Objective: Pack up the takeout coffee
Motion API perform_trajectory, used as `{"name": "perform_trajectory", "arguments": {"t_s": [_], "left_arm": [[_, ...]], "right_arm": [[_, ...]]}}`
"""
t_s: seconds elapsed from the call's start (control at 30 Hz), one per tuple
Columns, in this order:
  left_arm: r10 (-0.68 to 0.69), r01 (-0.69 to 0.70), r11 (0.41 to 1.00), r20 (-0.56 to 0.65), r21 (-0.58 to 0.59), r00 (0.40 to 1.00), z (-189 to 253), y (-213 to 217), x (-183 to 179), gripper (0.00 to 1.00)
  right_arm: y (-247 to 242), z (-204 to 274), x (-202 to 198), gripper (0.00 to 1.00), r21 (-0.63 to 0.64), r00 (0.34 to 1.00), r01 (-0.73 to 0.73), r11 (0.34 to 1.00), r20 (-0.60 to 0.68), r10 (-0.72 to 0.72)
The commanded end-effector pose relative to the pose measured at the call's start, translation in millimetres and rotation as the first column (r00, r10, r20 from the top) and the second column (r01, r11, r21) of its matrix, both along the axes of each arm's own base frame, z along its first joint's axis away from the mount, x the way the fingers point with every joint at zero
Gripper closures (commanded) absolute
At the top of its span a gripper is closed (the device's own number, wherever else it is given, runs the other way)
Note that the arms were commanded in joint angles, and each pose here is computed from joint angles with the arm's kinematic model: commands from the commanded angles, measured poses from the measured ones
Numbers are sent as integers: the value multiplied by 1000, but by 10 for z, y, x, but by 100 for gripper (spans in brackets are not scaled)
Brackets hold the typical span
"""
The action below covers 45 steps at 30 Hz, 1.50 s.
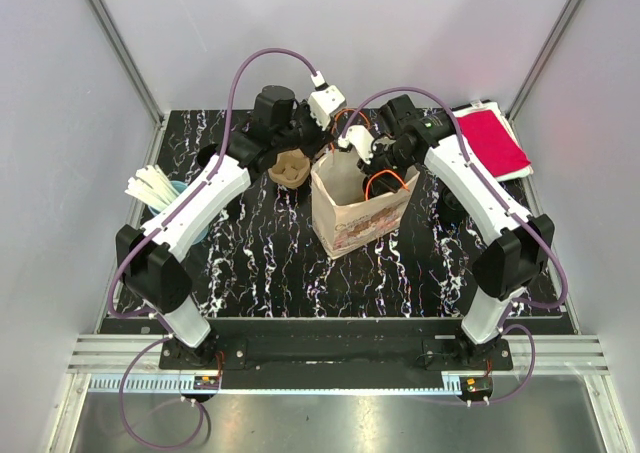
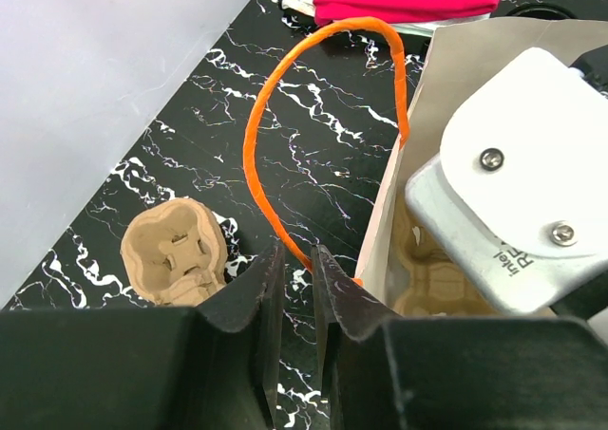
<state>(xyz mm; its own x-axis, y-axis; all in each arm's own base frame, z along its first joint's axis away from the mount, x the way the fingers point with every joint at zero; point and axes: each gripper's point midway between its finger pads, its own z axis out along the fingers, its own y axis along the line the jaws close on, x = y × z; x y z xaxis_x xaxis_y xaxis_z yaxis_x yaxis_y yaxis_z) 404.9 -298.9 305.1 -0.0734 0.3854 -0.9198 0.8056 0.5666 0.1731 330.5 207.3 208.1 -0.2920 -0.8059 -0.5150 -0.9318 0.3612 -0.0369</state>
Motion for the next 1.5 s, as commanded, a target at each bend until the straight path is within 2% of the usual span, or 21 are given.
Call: {"name": "perform_trajectory", "arguments": {"t_s": [0.0, 1.2, 1.47], "left_arm": [[-6, 9, 998, 51, -57, 999, 243, -30, 39, 80], [-26, 28, 994, 22, -102, 999, 315, -78, -32, 82], [-32, 32, 992, 7, -118, 999, 339, -88, -80, 83]], "right_arm": [[-19, -15, 30, 100, -29, 1000, -14, 999, 13, 14], [41, -172, 98, 100, -10, 1000, 1, 1000, 20, -1], [48, -165, 163, 100, 3, 998, 16, 1000, 64, -16]]}}
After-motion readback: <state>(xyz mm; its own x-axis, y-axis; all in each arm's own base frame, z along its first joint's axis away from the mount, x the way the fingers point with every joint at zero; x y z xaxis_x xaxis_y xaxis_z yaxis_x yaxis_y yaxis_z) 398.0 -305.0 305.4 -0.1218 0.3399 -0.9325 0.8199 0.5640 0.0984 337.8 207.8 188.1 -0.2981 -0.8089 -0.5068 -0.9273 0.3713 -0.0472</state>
